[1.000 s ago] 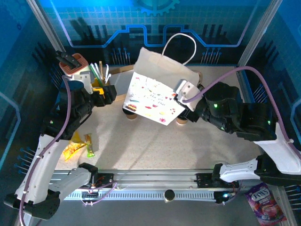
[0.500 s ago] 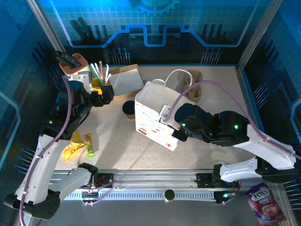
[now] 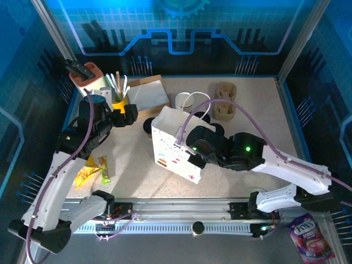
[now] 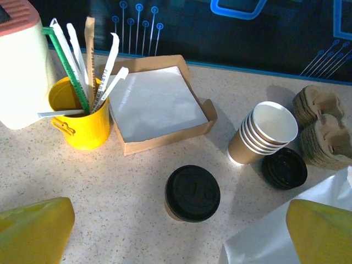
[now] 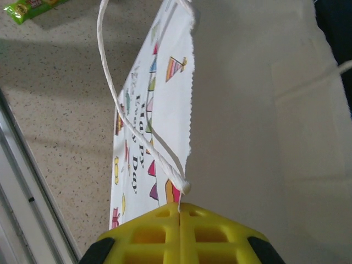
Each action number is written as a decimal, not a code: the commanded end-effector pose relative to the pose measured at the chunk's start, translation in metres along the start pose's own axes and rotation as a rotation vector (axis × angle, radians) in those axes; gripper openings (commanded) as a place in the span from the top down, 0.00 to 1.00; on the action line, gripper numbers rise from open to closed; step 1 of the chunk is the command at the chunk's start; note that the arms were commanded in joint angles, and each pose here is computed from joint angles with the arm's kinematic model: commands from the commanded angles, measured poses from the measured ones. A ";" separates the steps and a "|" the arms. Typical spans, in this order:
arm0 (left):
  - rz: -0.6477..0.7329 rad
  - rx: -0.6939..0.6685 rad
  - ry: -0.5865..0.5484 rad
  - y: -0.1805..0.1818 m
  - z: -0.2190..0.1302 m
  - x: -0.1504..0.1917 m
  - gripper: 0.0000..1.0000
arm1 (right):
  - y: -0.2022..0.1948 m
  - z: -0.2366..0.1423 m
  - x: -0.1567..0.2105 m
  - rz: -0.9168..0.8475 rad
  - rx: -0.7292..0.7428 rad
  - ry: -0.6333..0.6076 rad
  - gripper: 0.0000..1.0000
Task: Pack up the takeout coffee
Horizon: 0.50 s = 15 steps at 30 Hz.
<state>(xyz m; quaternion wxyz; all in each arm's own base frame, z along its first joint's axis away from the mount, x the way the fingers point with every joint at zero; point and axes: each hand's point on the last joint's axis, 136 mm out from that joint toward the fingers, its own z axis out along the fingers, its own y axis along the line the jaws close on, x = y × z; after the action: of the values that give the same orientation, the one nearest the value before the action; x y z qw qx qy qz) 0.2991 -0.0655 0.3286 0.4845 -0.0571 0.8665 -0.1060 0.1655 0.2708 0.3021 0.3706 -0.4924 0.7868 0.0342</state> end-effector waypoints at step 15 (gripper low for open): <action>0.050 0.161 0.115 -0.033 0.020 0.023 0.02 | 0.016 0.044 0.002 0.105 -0.031 0.039 0.83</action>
<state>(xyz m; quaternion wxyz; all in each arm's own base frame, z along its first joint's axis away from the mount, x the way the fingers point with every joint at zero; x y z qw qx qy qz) 0.3039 -0.0895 0.3103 0.4511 -0.0244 0.8797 -0.1484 0.1799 0.2867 0.2682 0.3522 -0.4620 0.8136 0.0237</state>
